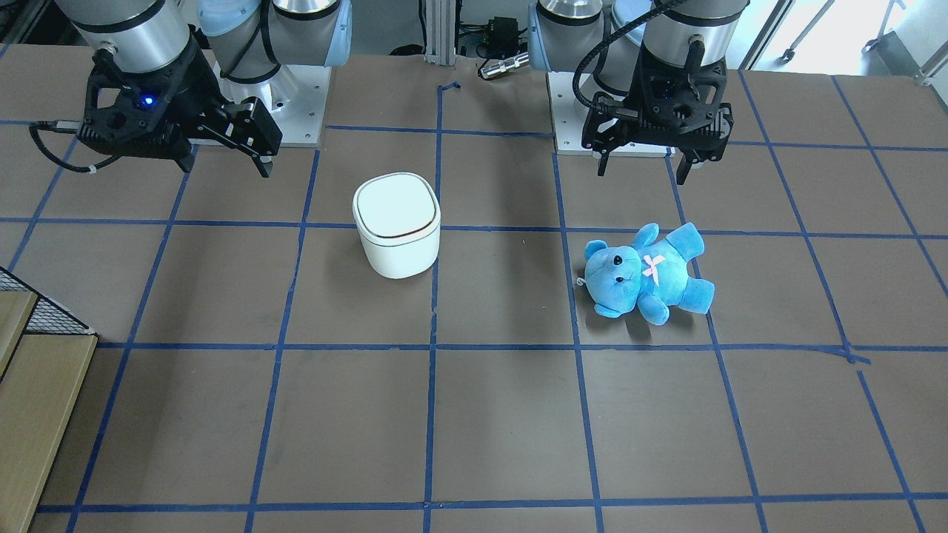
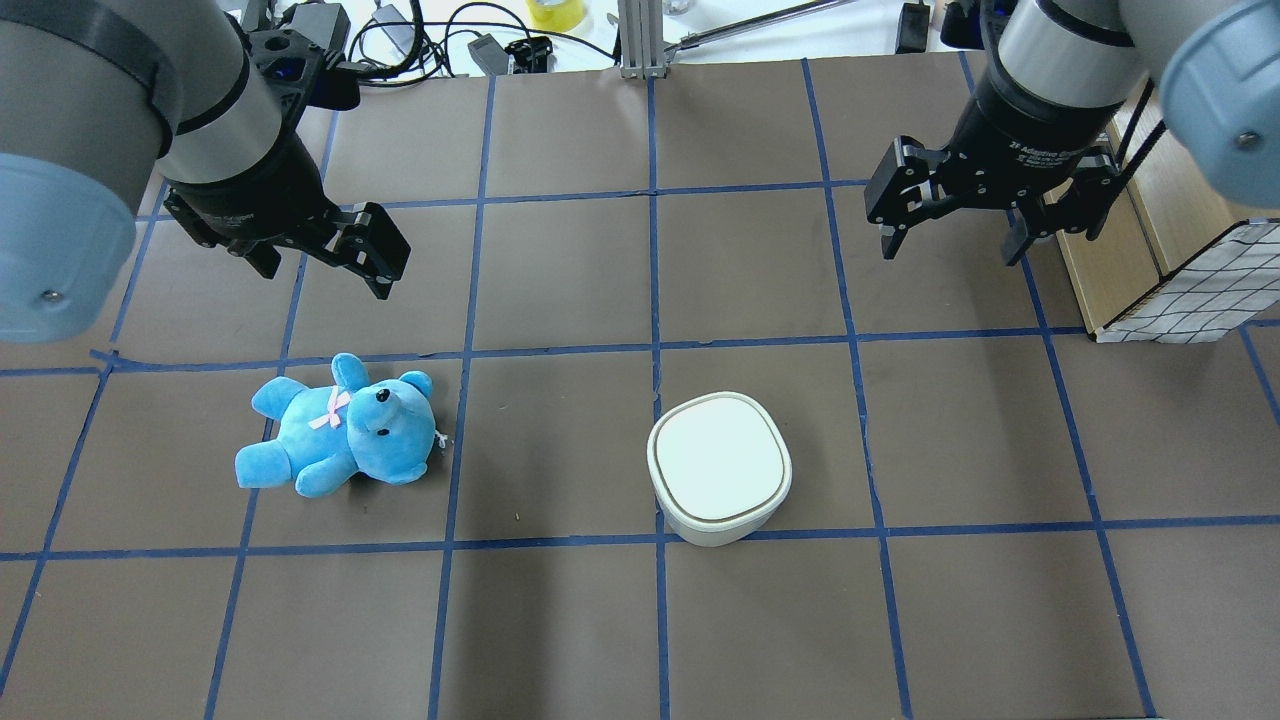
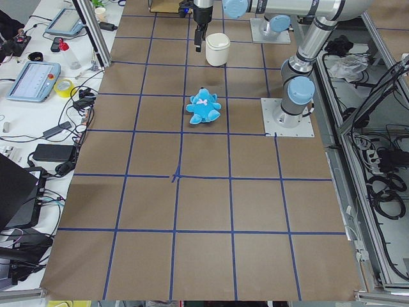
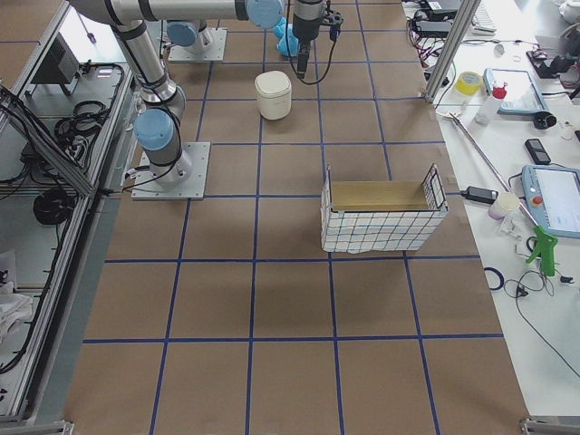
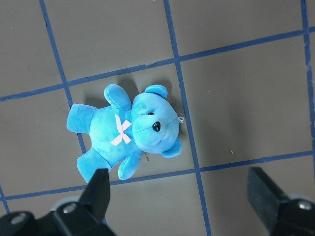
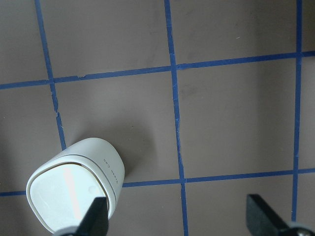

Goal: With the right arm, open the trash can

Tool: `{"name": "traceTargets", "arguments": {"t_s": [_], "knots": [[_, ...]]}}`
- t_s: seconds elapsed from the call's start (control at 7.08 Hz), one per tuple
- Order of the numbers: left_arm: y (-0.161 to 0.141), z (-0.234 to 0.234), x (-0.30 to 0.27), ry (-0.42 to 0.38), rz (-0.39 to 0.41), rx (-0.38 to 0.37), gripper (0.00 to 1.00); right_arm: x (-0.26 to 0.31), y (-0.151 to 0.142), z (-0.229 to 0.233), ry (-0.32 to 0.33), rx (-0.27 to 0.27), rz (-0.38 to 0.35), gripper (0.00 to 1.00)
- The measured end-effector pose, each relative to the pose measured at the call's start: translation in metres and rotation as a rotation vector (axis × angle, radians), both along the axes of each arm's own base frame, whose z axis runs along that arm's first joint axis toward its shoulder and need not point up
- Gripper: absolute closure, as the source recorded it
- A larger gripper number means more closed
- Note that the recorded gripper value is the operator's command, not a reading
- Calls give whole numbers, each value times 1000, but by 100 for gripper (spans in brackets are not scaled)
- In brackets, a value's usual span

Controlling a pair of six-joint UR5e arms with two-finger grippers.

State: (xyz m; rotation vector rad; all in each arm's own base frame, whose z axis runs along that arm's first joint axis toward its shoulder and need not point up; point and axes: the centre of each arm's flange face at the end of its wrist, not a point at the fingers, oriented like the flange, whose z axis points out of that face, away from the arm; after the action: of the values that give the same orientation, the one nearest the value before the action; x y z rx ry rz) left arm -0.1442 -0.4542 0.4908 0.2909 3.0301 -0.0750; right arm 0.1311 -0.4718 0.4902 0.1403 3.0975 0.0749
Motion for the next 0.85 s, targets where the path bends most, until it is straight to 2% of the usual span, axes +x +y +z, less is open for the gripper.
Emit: {"name": "traceTargets", "arguments": {"t_s": [0.85], "knots": [[0,0,0,0,0,0,0,0,0,4,-6,-7,-1,0]]}}
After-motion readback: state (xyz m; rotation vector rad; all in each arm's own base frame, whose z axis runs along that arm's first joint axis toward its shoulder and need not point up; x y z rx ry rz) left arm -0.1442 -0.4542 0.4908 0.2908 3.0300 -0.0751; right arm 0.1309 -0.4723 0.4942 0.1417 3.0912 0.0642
